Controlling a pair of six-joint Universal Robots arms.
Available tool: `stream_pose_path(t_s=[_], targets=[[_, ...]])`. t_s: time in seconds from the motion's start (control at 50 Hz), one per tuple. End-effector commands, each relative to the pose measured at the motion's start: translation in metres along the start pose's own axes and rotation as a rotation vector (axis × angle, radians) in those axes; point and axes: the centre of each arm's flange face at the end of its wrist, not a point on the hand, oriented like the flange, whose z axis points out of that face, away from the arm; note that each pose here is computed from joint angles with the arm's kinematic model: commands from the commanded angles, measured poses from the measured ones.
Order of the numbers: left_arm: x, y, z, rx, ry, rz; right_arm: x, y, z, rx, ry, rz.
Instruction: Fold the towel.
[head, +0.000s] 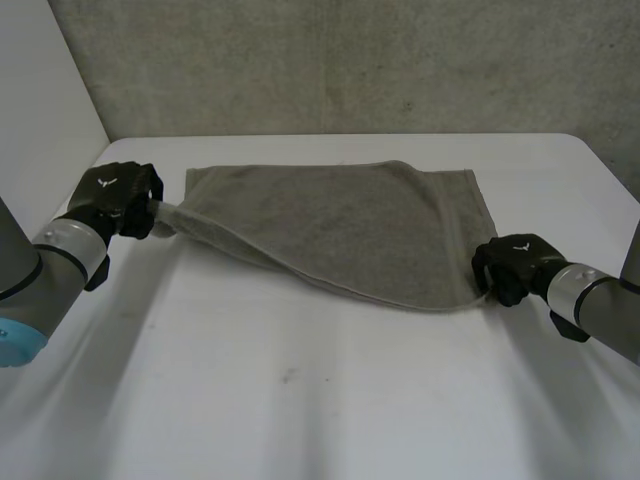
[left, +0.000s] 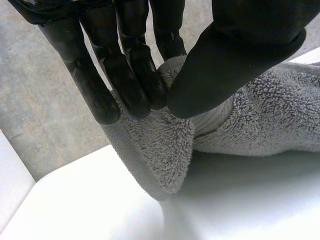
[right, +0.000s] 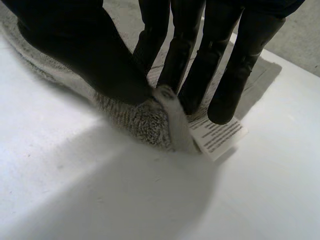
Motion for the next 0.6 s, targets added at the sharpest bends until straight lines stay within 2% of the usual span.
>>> stream_pose_path(t_s=[0.02,0.42,0.6], targets=[[0.000,0.001,0.001,-0.003,0.000,0.000,-0.001,-0.002,-0.003,0.001,0.004,0.001],[0.000,0.002,0.000,-0.004,-0.001,-0.001,-0.005,0.002,-0.021,-0.015,0.004,-0.001],[0.000,0.003,0.001,-0.009,0.000,-0.002,-0.004,0.014,-0.023,-0.040,0.011,-0.077]])
